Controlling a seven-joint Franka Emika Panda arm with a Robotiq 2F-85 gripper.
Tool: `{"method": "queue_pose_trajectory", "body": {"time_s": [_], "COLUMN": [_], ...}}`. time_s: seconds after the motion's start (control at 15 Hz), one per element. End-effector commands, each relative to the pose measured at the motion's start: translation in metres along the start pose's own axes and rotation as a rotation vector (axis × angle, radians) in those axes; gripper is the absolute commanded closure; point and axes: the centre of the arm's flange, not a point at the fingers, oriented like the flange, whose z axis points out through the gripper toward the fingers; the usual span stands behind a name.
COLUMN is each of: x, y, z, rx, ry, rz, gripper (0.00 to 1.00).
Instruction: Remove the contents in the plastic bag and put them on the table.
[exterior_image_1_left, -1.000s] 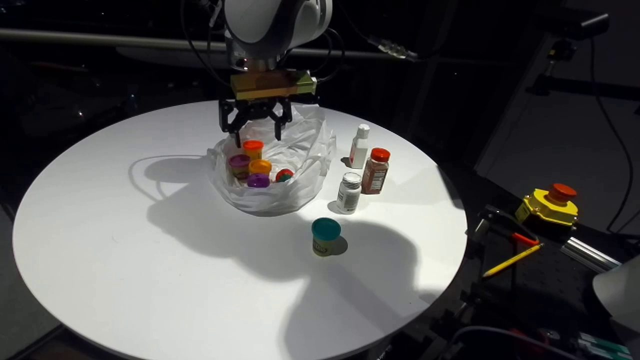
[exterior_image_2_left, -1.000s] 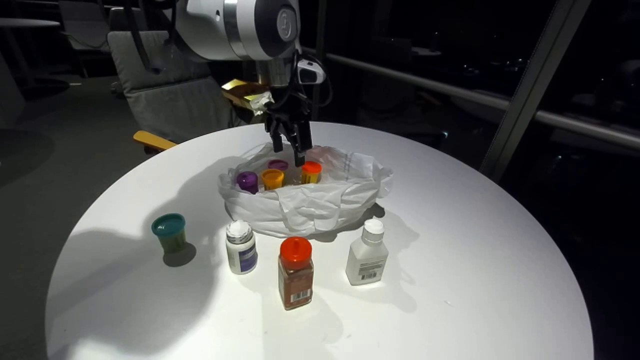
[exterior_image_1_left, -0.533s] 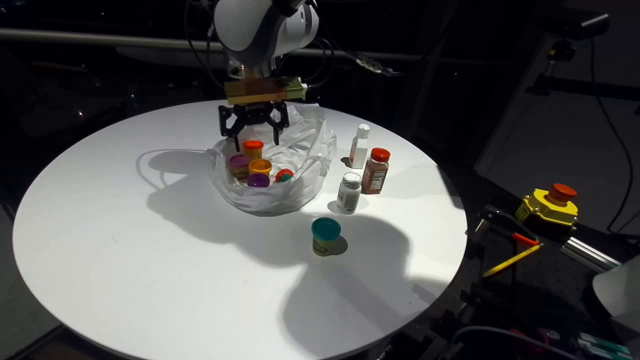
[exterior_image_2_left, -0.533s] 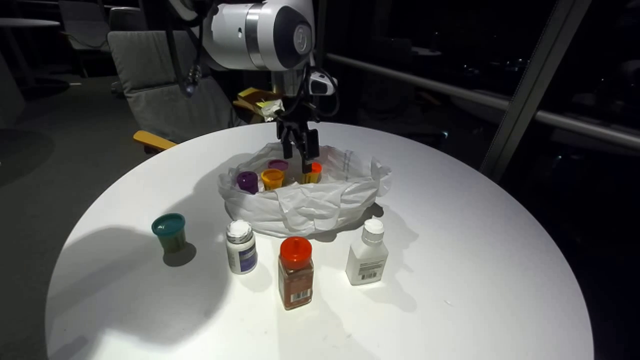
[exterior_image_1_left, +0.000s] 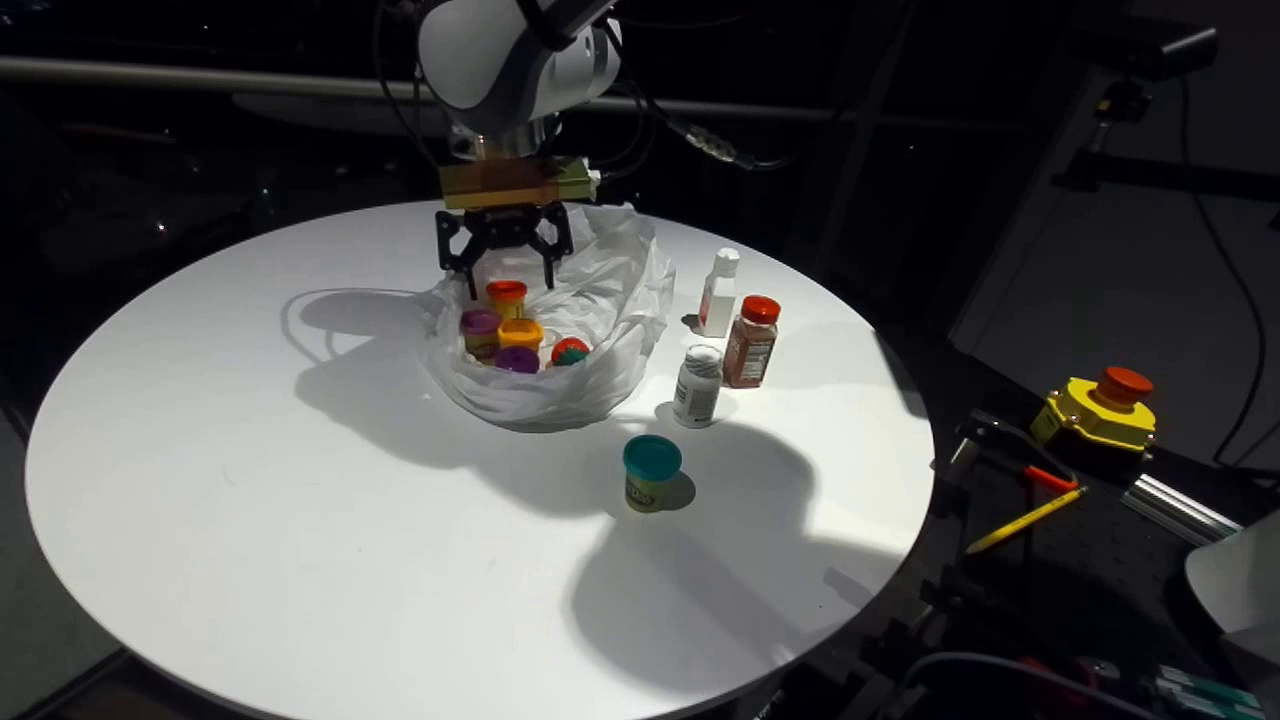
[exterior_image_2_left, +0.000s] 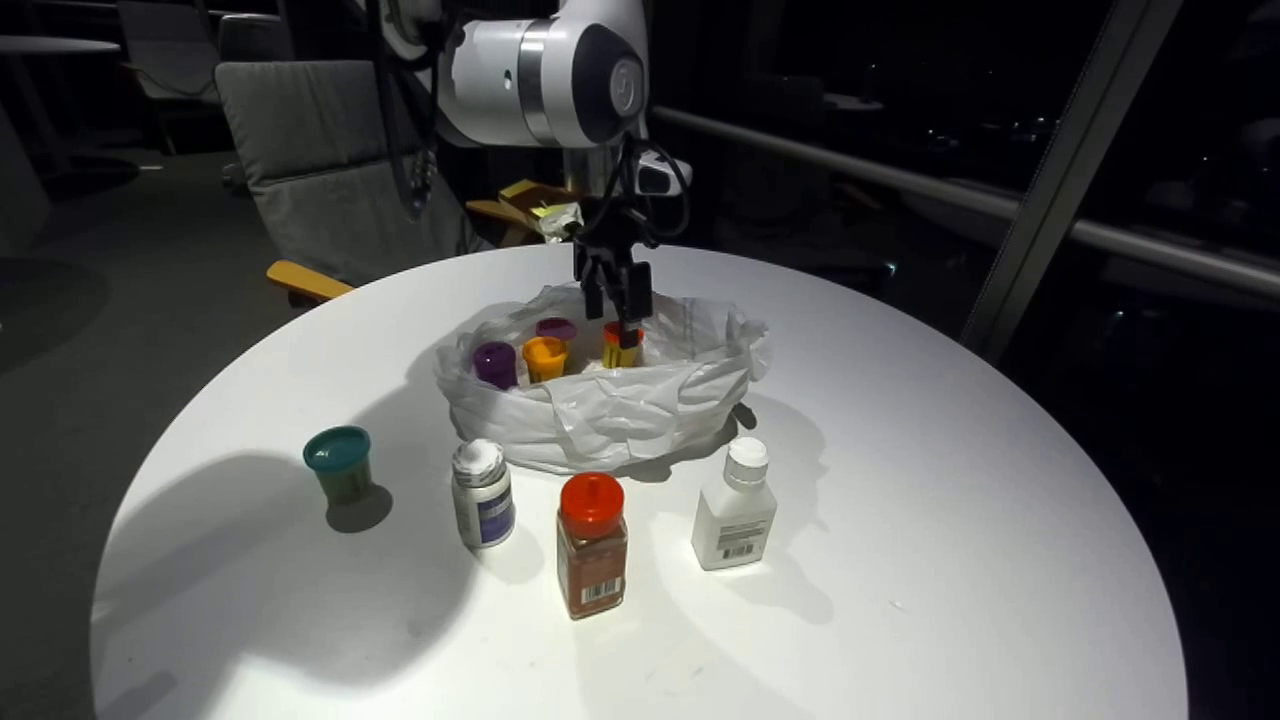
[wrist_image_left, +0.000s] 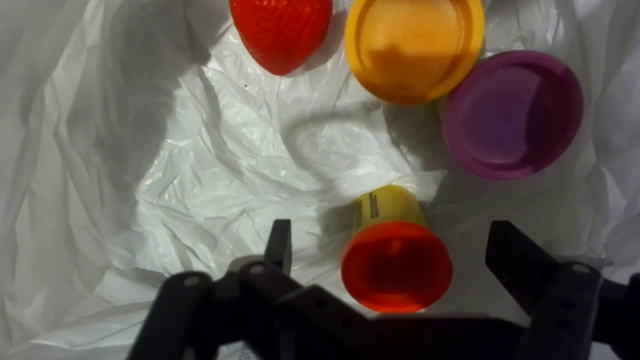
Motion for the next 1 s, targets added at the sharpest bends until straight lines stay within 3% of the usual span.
{"method": "queue_pose_trajectory", "body": {"time_s": [0.0, 0.2, 0.33, 0.67, 0.73, 0.93], "x": [0.025, 0.031, 0.034, 0.026, 0.023, 0.015], "y": [-0.009, -0.009, -0.01, -0.005, 0.001, 0.027], "z": [0.006, 0.012, 0.013, 0.002, -0.001, -0.011], "rx": [0.013, 0.018, 0.028, 0.057, 0.059, 0.058], "ry": [-0.009, -0.006, -0.008, -0.032, -0.03, -0.022], "rz": [0.05, 0.059, 0.062, 0.075, 0.081, 0.109], "gripper": [0.0, 0.0, 0.28, 0.67, 0.71, 0.71]}}
